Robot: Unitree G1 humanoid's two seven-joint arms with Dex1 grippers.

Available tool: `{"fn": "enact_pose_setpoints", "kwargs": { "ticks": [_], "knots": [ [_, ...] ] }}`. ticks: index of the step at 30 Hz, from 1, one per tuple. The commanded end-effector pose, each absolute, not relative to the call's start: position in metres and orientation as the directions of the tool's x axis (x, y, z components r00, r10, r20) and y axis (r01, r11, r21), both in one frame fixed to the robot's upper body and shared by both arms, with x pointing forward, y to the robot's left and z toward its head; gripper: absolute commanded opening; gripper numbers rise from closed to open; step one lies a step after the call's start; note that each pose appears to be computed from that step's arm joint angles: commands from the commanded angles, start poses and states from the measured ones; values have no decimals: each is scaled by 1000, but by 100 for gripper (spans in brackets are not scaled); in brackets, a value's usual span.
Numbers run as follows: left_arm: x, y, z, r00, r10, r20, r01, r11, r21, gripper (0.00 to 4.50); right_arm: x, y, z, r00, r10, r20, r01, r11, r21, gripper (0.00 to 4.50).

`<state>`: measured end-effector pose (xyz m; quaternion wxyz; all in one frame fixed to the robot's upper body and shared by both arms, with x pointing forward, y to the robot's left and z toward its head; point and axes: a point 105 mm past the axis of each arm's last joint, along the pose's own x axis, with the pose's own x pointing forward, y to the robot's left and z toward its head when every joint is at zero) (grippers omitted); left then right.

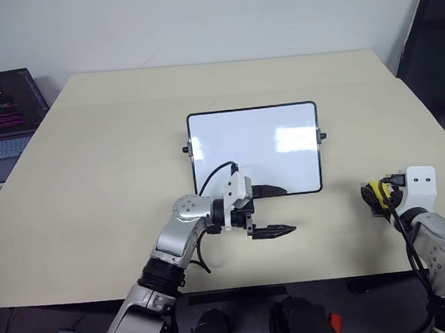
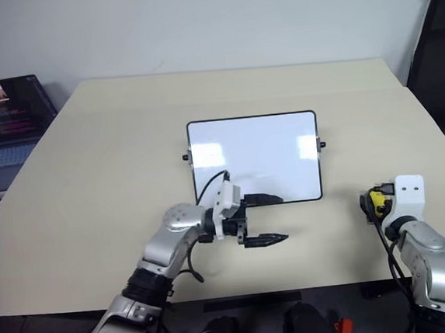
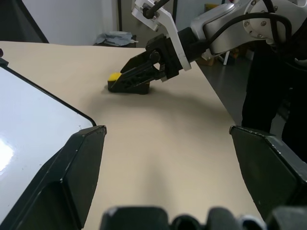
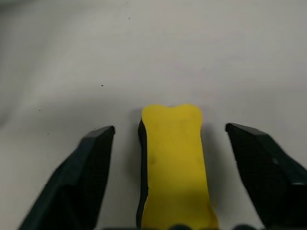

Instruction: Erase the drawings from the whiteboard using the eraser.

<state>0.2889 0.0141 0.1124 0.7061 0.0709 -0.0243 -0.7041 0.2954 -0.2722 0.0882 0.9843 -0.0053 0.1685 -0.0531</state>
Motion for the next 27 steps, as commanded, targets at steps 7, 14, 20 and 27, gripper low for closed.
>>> {"fn": "enact_pose_setpoints", "kwargs": {
  "ticks": [7, 14, 20, 27],
  "knots": [
    [295, 25, 122, 102, -994, -37, 981, 95, 167, 450, 290, -277, 119, 966, -150, -209, 143, 988, -50, 447],
    [323, 91, 121, 601, -796, 72, 785, 605, 135, 450, 256, -250, 143, 991, -120, -53, 114, 988, -100, 447],
    [286, 145, 88, 866, -500, 17, 496, 863, 98, 450, 217, -219, 118, 993, -114, -15, 112, 988, -102, 447],
    [250, 172, 77, 961, -275, -21, 276, 956, 98, 450, 201, -199, 79, 984, -151, -95, 144, 986, -83, 447]
  ]
}}
